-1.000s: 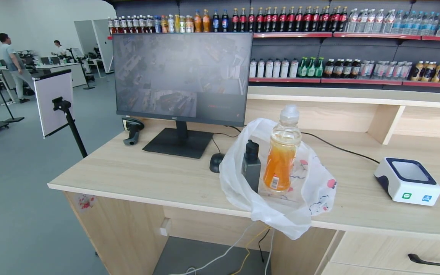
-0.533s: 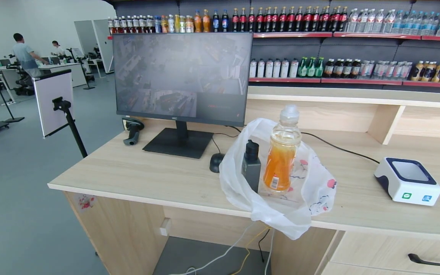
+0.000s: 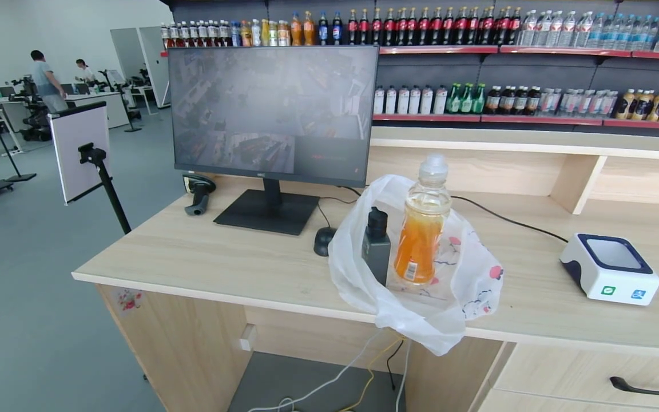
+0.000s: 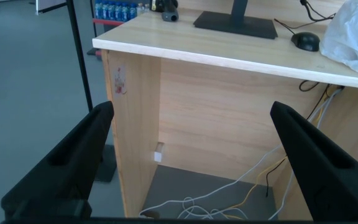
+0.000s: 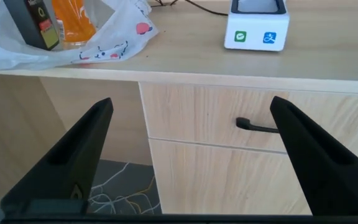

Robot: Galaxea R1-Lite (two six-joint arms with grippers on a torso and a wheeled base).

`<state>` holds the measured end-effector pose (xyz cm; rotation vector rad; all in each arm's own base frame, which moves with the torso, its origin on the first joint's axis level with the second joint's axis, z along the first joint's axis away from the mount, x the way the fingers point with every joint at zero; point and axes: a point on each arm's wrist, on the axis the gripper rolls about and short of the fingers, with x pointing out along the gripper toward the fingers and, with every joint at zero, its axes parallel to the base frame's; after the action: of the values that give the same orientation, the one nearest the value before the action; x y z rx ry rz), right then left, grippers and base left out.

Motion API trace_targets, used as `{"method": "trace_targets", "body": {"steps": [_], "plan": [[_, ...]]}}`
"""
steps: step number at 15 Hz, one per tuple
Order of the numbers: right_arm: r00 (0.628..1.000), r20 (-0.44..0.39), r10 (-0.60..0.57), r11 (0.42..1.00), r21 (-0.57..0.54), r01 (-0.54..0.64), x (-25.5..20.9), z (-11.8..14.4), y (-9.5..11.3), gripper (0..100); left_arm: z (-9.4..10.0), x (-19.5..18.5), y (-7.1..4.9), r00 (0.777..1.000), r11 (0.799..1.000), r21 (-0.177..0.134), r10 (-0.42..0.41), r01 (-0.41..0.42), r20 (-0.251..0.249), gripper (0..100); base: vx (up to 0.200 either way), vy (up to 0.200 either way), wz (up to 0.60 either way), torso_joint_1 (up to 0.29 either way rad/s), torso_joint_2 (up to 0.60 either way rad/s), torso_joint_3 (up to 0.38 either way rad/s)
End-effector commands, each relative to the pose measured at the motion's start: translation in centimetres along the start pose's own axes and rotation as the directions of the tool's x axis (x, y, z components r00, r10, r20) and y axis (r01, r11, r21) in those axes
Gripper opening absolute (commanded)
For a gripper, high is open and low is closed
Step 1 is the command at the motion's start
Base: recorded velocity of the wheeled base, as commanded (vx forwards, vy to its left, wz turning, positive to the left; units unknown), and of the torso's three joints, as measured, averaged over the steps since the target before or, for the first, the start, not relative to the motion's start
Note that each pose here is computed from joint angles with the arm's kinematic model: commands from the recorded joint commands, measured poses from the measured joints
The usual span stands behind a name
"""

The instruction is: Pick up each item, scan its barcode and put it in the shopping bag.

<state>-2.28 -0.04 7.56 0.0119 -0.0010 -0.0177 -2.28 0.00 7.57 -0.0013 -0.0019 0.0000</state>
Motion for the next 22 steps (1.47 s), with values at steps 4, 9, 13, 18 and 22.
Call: {"method": "trace_targets", "body": {"steps": [4, 9, 13, 18, 22], "plan": [[1.0, 0.001, 0.001, 1.0, -0.004, -0.001, 0.0, 0.01, 0.0, 100, 0.01, 0.0, 0.0, 1.0, 1.0, -0.003, 0.0, 0.0, 0.001, 100, -0.2, 0.0, 0.0, 0.003, 0.0, 0.002], [1.0, 0.001, 0.001, 1.0, -0.004, -0.001, 0.0, 0.01, 0.0, 100, 0.01, 0.0, 0.0, 1.0, 1.0, 0.0, 0.0, 0.0, 0.001, 100, -0.08, 0.0, -0.6, -0.001, 0.0, 0.003], [1.0, 0.001, 0.001, 1.0, -0.007, -0.001, 0.0, 0.01, 0.0, 100, -0.01, 0.0, 0.0, 1.0, 1.0, 0.0, 0.0, 0.0, 0.0, 100, 0.0, -0.05, -0.15, 0.0, 0.01, 0.004], [1.0, 0.001, 0.001, 1.0, -0.006, -0.001, 0.0, 0.01, 0.0, 100, -0.02, 0.0, 0.0, 1.0, 1.0, 0.0, 0.0, 0.0, -0.002, 100, 0.0, -0.2, 0.0, 0.0, 0.0, 0.003], [1.0, 0.001, 0.001, 1.0, -0.009, -0.001, 0.0, 0.01, 0.0, 100, -0.01, 0.0, 0.0, 1.0, 1.0, -0.002, 0.0, 0.0, 0.0, 100, 0.0, -0.2, 0.0, 0.006, 0.0, 0.004]]}}
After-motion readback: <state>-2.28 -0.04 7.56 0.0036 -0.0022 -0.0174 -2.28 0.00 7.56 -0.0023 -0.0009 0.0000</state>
